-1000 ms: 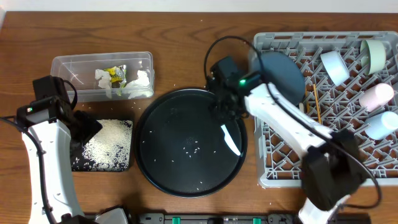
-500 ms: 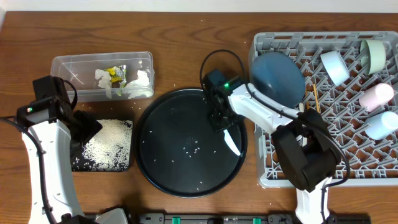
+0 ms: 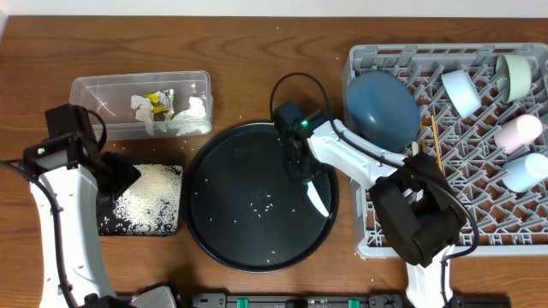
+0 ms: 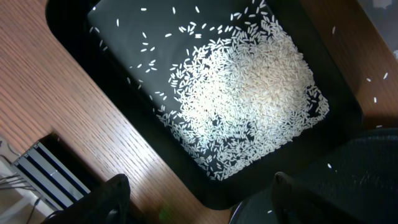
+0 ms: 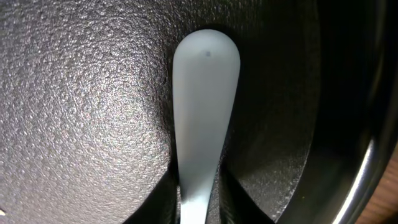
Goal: Sort waste into correct bins and load items into the dishwasher rack
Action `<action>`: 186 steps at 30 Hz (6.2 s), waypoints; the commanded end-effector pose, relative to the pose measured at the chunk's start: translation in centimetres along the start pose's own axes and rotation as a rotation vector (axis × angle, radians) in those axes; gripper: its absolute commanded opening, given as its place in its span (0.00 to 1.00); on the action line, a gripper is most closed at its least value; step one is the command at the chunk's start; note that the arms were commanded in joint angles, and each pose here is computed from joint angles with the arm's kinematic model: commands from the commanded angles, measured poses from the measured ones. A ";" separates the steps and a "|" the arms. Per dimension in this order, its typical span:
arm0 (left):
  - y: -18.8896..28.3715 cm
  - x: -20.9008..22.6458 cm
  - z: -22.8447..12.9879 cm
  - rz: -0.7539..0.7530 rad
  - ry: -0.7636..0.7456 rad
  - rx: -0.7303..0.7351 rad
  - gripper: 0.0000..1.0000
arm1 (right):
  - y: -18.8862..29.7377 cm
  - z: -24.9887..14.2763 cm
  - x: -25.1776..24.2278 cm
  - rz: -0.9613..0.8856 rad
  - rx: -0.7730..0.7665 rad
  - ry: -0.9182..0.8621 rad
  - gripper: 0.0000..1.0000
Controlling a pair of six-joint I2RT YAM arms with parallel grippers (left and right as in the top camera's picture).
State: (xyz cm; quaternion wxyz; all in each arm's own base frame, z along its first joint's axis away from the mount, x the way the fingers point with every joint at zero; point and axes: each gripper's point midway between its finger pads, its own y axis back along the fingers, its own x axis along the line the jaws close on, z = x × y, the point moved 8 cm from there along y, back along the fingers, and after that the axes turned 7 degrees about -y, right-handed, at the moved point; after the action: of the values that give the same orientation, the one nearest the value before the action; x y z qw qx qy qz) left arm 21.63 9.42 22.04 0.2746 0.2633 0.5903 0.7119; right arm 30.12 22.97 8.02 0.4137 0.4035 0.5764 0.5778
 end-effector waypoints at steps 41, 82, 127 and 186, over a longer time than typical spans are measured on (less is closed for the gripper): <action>-0.2 0.2 0.0 0.007 0.010 0.010 0.74 | 19.2 -5.4 -17.9 -0.157 -0.380 -0.399 0.01; -0.2 0.2 -0.1 0.008 0.009 0.013 0.78 | 11.6 -8.7 -21.9 -0.179 -0.194 -0.537 0.26; 8.4 -1.8 -10.3 -0.330 -0.626 -0.438 0.98 | 20.1 -14.1 -19.4 0.054 -0.778 -0.464 0.99; 12.0 4.2 -14.9 -0.554 -0.524 -0.861 0.98 | 14.2 -22.8 -15.9 -0.036 -1.154 -0.385 0.99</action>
State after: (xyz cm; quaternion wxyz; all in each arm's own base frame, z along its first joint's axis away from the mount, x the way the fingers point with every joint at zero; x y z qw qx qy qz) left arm 7.17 0.06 31.87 0.6785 0.1328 0.2010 0.6940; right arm 13.40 0.15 23.19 0.6817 0.2210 0.1042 0.6896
